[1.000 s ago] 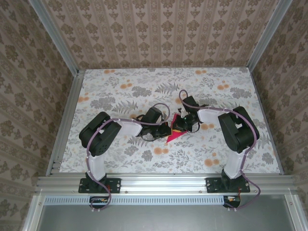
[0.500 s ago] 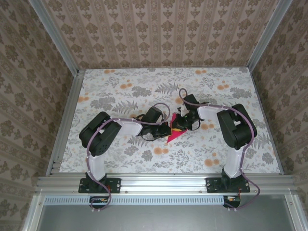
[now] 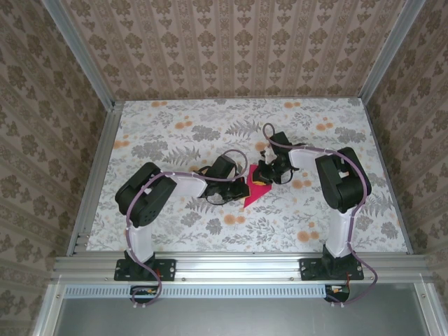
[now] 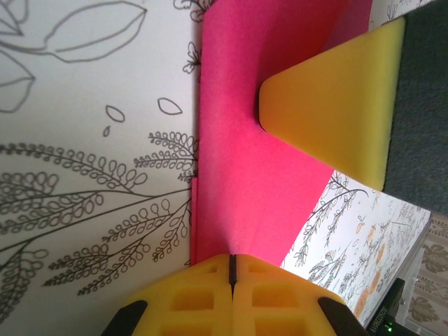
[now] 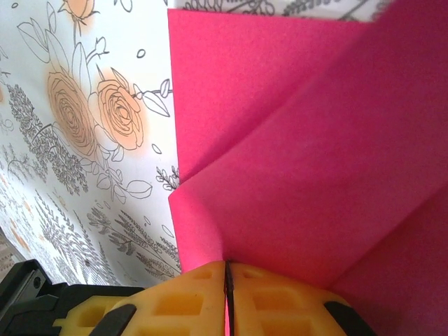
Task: Fold a paper plane with a square sheet of paper (pick it up from the middle)
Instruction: Fourth fold the wing at the center of the table.
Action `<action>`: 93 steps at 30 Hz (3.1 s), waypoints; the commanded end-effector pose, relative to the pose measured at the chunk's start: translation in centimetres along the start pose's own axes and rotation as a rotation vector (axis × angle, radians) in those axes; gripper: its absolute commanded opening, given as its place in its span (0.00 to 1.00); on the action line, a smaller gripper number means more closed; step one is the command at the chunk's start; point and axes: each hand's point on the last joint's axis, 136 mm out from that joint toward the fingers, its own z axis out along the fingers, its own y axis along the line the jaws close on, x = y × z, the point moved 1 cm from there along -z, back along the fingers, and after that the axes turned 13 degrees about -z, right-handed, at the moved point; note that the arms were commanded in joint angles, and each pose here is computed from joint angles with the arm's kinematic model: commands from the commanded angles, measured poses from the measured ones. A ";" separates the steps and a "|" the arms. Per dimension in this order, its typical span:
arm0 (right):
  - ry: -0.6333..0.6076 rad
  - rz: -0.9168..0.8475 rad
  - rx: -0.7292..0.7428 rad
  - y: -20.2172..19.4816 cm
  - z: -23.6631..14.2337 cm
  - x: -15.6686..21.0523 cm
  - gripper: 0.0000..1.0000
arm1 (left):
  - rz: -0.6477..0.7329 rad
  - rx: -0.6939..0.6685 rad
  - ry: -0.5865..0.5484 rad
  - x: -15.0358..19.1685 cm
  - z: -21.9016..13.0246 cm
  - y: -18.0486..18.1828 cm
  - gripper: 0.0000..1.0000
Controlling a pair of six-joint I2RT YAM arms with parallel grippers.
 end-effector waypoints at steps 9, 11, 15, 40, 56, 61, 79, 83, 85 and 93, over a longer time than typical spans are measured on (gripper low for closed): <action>-0.118 -0.032 0.060 -2.0 -1.7 -4.5 0.12 | -0.128 -0.272 0.094 2.9 0.9 8.5 0.03; -0.114 -0.024 0.069 -2.6 -1.5 -4.7 0.12 | -0.127 -0.272 0.095 2.9 0.9 8.4 0.03; -0.115 -0.011 0.101 -3.7 -1.4 -5.0 0.12 | -0.125 -0.272 0.098 2.9 0.9 8.4 0.03; -0.342 -0.077 0.013 -0.5 -8.8 -5.8 0.24 | -0.091 -0.266 0.096 2.4 0.8 7.1 0.03; -0.157 -0.037 -0.116 3.1 -1.4 0.9 0.14 | -0.076 -0.233 0.093 2.2 0.7 6.2 0.02; -0.116 0.005 -0.057 1.5 0.0 1.7 0.12 | -0.061 -0.212 0.086 2.0 0.4 5.4 0.02; -0.025 0.082 0.115 -2.8 2.0 3.8 0.11 | 0.092 -0.046 0.074 2.2 -2.2 -2.2 0.15; -0.021 0.091 0.119 -3.0 2.1 3.9 0.11 | 0.086 -0.067 0.085 2.5 -1.6 -1.7 0.17; -0.016 0.093 0.120 -3.1 2.2 4.0 0.11 | 0.085 -0.071 0.090 2.6 -1.4 -1.7 0.17; -0.007 0.099 0.133 -3.4 2.4 4.2 0.11 | 0.039 -0.165 0.106 2.9 -0.7 0.8 0.17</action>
